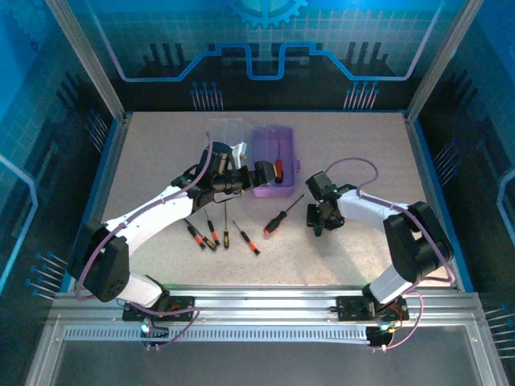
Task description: Pack the tool kit
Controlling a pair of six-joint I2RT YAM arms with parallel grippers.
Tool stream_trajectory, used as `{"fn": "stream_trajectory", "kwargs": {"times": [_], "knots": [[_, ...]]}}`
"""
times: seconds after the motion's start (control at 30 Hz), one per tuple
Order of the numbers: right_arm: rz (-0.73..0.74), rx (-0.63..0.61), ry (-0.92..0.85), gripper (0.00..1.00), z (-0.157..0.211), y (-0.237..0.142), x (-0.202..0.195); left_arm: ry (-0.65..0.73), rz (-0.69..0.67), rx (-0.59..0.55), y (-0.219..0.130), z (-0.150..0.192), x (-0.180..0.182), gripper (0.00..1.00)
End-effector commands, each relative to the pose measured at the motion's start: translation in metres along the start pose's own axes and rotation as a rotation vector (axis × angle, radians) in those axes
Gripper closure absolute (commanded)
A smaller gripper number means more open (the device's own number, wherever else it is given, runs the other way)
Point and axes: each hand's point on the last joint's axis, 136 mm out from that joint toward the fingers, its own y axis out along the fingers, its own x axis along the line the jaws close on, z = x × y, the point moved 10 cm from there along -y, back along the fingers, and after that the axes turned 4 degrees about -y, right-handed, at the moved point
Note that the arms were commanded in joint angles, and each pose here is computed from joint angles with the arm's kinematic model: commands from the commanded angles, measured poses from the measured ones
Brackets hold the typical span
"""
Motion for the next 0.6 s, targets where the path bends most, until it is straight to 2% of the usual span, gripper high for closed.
{"fn": "stream_trajectory", "kwargs": {"times": [0.0, 0.23, 0.57], "knots": [[0.010, 0.016, 0.005, 0.62, 0.003, 0.009, 0.002, 0.051, 0.036, 0.008, 0.001, -0.004, -0.011, 0.02], [0.002, 0.011, 0.000, 0.72, 0.001, 0.009, 0.003, 0.061, 0.027, -0.001, -0.001, -0.004, -0.012, 0.01], [-0.009, -0.044, -0.011, 0.75, -0.006, -0.008, 0.003, 0.062, 0.003, 0.007, 0.002, -0.005, -0.009, 0.01]]}}
